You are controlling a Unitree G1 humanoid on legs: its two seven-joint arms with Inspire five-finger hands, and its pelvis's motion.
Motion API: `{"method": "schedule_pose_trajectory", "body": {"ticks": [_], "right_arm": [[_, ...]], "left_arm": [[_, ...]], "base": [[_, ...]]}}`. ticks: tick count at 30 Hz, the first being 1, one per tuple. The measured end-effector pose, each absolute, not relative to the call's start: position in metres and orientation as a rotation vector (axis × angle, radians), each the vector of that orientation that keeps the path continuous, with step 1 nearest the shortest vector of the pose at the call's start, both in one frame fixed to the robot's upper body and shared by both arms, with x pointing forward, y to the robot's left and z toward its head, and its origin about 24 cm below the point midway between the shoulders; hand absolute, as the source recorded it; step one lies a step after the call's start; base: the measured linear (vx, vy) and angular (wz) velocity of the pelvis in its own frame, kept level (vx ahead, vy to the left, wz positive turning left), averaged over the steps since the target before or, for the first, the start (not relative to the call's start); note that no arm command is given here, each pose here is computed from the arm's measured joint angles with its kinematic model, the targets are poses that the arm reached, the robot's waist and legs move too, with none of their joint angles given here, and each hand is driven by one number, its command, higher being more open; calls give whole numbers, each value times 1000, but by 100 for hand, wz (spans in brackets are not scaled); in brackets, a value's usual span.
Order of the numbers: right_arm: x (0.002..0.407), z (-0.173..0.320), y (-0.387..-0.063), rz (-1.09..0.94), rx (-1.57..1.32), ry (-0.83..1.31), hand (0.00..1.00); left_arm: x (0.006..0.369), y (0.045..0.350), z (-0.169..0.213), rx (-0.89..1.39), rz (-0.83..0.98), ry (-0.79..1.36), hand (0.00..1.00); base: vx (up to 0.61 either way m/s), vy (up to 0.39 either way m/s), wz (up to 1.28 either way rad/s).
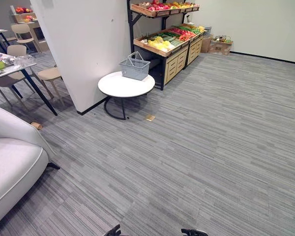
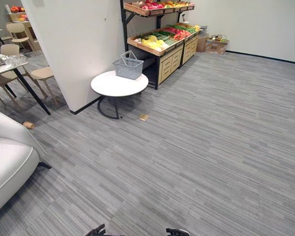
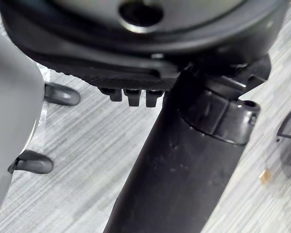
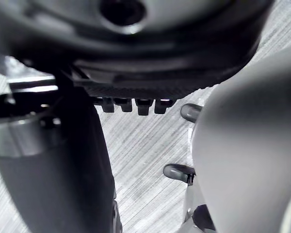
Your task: Pick vegetable in the basket
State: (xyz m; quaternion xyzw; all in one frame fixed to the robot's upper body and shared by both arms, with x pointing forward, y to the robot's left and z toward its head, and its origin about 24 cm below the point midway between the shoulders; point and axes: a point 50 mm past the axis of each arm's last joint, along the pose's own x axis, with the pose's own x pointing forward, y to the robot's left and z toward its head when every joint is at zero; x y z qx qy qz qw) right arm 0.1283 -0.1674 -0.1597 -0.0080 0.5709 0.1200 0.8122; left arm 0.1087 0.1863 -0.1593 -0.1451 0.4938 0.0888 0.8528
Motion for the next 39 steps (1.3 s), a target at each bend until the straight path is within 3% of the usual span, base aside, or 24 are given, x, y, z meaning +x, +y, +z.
{"method": "schedule_pose_trajectory", "body": {"ticks": [39], "right_arm": [[125,-160,-177,155,60,1234,100]], "left_arm": [[91,190,-162,-311,179,1044,100]], "base": [[-38,-3,1]]}}
